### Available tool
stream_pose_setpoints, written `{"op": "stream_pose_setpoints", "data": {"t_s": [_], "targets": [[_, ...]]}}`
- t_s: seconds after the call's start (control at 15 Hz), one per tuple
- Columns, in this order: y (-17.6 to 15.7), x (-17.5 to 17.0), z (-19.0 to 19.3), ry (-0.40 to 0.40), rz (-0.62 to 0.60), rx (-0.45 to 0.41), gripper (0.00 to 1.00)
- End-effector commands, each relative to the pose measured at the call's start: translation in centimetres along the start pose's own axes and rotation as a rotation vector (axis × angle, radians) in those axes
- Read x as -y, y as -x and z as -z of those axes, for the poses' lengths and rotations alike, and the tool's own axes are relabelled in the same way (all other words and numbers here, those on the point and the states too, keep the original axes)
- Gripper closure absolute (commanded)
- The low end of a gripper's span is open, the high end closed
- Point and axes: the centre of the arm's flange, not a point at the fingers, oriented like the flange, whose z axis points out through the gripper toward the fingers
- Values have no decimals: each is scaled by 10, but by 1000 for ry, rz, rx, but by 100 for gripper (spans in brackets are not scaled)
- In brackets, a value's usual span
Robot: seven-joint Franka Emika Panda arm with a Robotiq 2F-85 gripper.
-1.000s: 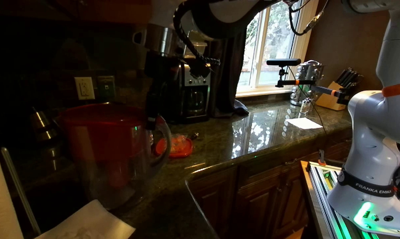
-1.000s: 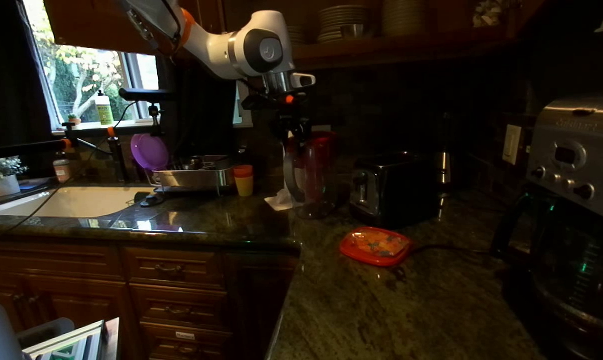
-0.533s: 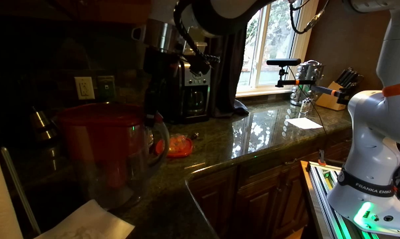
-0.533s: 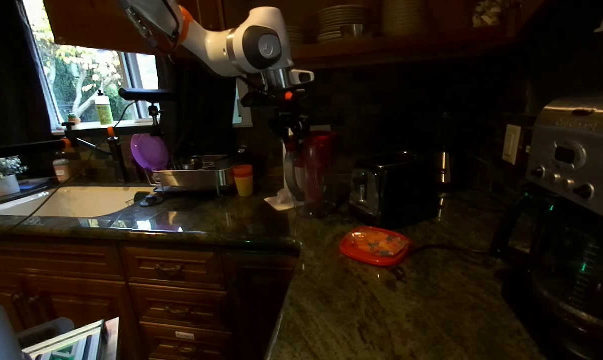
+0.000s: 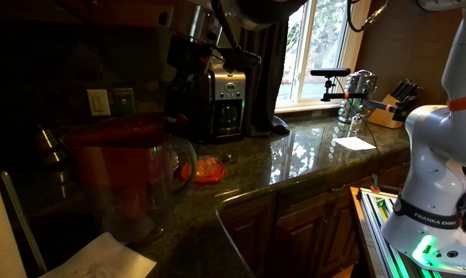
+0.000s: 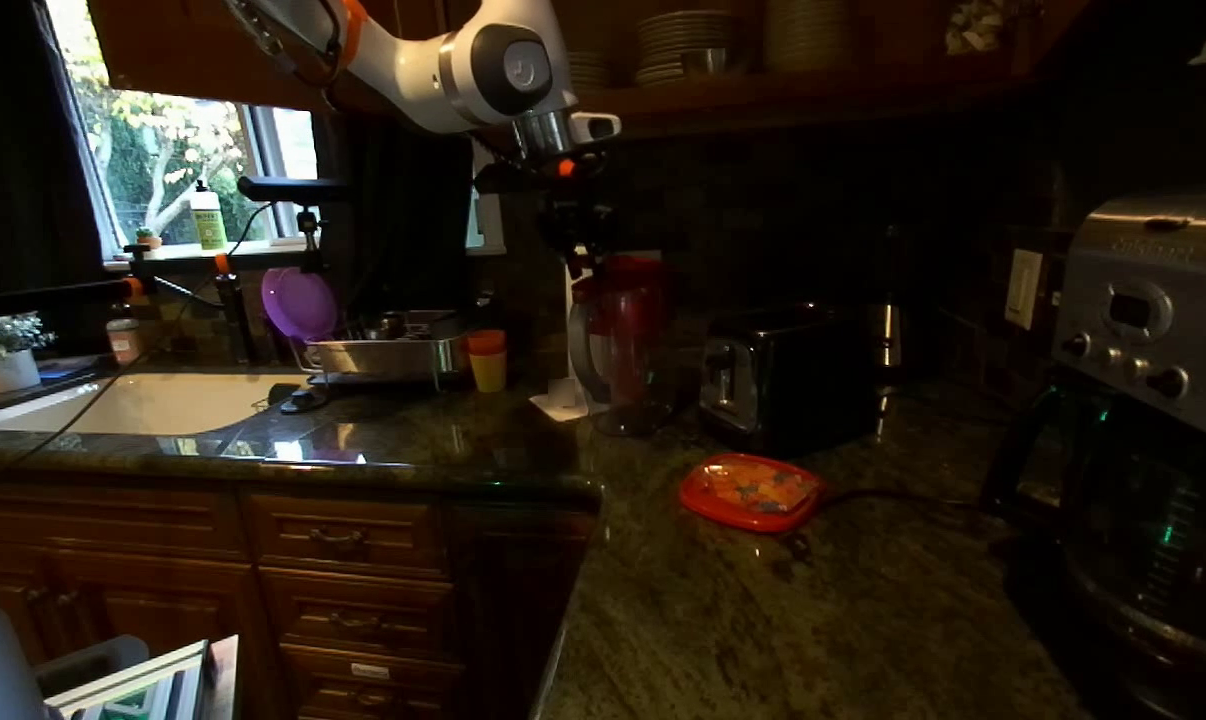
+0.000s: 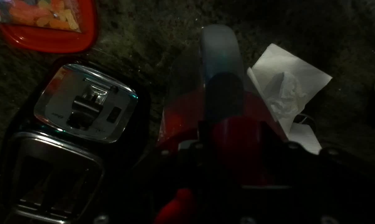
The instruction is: Pull the clear jug backwards and then remove its lid
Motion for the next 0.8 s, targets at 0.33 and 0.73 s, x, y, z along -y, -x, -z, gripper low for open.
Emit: {"op": "stream_pose_setpoints", "data": {"t_s": [0.33, 0.73], "targets": [[-9, 0, 18, 71, -57, -203, 84], [-18, -2, 29, 121, -73, -380, 20]]}}
